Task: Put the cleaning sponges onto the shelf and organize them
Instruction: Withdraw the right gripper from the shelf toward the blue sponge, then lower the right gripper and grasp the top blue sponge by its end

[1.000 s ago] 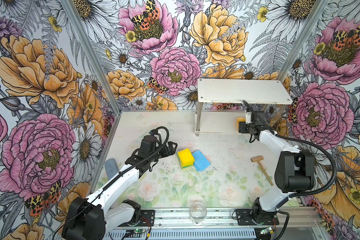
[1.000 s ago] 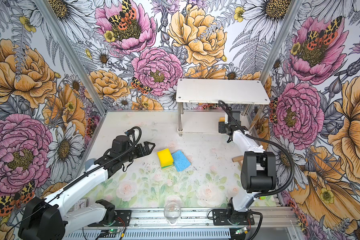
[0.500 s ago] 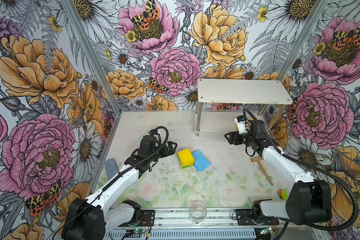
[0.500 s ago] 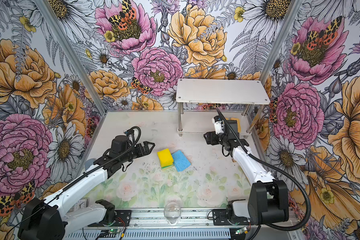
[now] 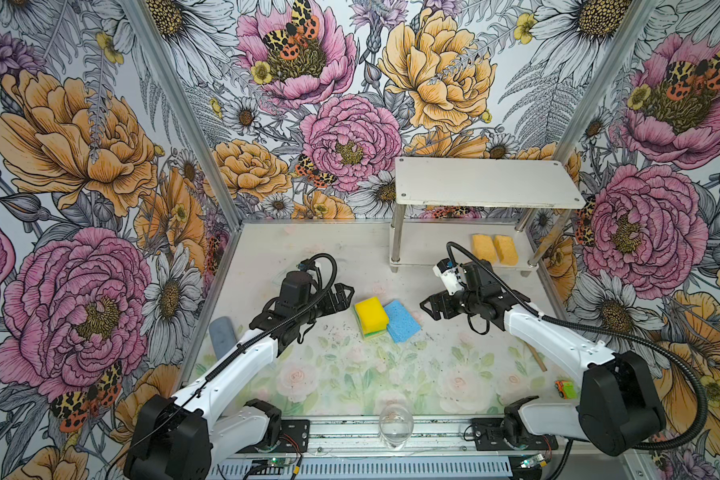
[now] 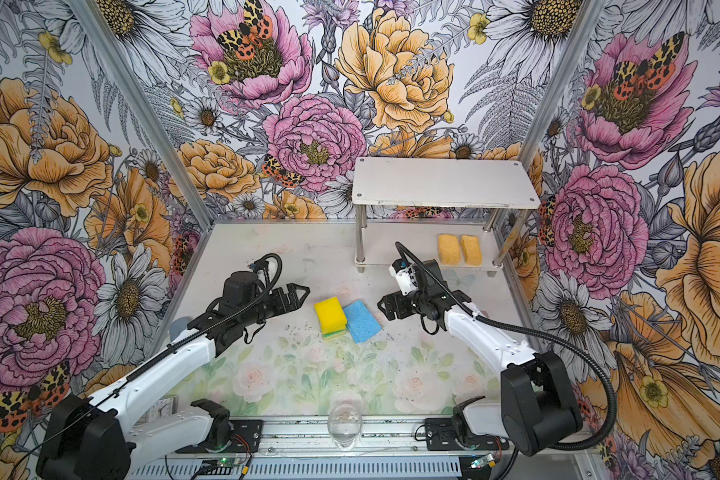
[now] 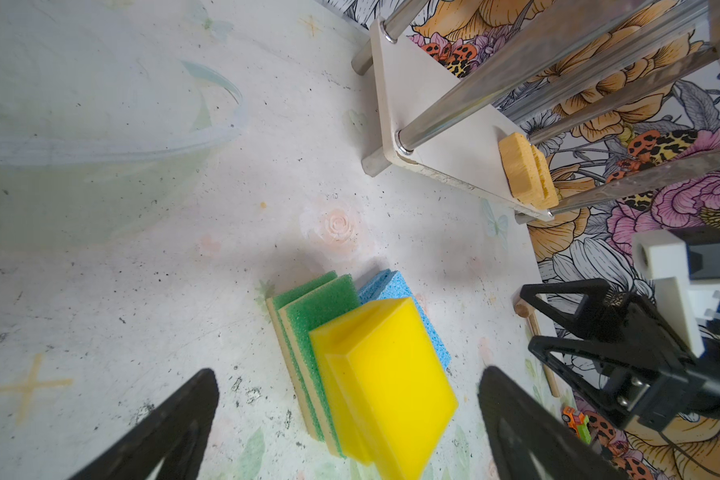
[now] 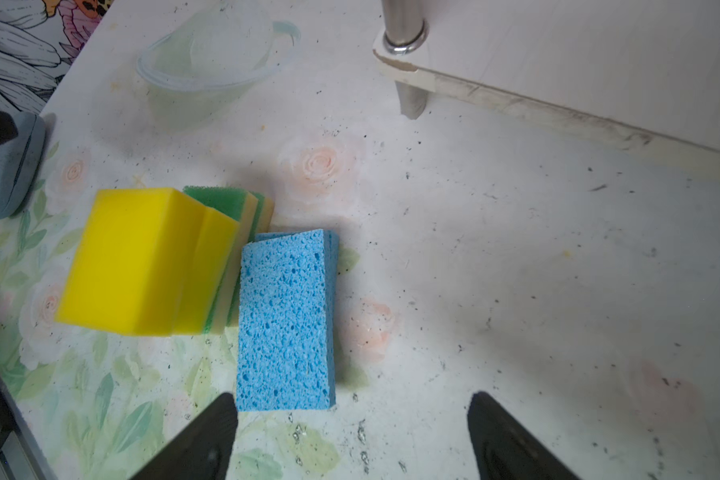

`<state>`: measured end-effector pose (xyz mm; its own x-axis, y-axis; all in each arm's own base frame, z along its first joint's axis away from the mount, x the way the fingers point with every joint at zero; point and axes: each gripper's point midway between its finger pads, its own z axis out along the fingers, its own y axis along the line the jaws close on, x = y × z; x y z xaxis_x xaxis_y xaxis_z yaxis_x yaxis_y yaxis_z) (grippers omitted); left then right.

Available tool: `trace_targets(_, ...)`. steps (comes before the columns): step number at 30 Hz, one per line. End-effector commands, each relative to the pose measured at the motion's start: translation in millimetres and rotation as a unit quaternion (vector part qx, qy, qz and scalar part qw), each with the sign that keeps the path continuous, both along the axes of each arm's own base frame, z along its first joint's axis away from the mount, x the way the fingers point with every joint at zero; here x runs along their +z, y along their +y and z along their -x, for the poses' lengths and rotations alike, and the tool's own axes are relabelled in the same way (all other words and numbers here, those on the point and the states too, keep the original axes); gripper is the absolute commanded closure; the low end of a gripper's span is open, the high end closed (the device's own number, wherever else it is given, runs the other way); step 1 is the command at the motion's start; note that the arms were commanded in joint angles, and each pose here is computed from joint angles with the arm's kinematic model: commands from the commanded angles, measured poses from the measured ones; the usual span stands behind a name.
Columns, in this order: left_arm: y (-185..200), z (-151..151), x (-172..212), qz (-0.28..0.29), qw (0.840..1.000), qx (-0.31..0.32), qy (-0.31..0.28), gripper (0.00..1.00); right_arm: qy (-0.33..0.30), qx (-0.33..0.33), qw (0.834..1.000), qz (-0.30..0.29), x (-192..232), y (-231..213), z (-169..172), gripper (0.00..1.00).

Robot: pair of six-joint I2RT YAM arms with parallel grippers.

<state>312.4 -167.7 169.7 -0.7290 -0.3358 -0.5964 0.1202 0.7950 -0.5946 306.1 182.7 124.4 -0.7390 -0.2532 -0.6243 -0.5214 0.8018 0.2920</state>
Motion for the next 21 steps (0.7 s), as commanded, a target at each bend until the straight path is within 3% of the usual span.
trace_targets(1,-2,0,-6,0.005,1.0,-0.011,0.003,0.01,0.003,0.012,1.0,0.02,-9,12,4,0.08)
trace_targets(21,1,-1,-12,0.011,1.0,-0.005,0.012,0.01,0.015,0.049,0.996,0.076,-49,59,8,0.06)
